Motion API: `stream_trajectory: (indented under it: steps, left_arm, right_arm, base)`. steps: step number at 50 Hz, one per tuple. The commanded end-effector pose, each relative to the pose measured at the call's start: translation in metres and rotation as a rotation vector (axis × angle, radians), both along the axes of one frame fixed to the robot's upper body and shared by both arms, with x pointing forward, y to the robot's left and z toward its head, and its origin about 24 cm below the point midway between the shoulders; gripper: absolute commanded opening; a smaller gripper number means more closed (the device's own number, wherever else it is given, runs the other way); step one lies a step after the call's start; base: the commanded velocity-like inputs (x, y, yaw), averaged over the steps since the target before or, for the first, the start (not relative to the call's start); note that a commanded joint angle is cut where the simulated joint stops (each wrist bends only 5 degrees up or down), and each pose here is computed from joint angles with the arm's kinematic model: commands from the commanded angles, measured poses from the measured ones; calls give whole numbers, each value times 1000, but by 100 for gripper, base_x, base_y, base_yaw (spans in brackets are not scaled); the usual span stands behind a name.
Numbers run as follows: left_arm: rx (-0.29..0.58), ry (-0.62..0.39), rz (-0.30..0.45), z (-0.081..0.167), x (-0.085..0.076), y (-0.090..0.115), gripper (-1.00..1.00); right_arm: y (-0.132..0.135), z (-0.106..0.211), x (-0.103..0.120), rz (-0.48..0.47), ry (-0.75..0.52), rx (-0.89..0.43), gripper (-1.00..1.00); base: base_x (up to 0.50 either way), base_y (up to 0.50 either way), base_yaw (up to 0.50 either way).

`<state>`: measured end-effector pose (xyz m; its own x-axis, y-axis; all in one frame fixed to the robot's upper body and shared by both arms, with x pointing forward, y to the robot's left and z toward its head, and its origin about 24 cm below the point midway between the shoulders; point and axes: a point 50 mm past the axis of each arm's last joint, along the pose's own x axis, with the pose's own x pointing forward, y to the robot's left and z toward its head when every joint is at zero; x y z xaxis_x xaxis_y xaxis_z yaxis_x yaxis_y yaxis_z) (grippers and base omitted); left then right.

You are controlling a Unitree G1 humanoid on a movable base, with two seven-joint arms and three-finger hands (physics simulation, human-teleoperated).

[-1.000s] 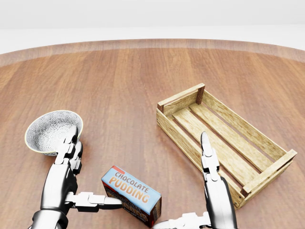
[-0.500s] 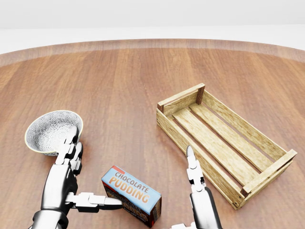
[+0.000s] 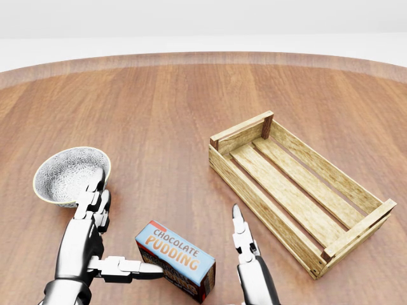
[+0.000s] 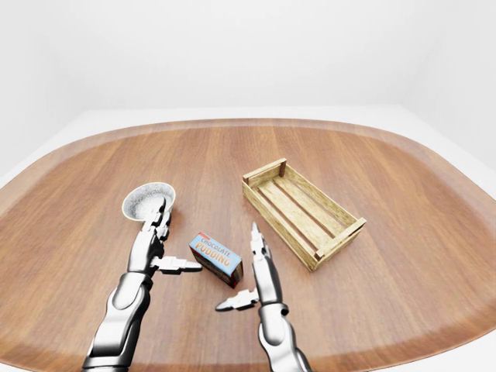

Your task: Pick up the chocolate pudding and put it in the tray.

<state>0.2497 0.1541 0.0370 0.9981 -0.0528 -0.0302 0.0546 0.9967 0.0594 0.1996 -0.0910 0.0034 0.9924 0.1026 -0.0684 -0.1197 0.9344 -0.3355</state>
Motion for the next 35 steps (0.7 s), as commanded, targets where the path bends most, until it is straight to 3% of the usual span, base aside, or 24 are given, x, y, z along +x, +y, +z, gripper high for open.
stream_trajectory:
  steps: [1,35]
  left_arm:
    - [-35,6,-10,0,0,0,100]
    - [-34,6,-12,0,0,0,100]
  right_arm:
    - [5,-11,1,12,36,-30,100]
    - [9,-39,12,2,137,-105,100]
  base:
    - [0,0,0]
    - [0,0,0]
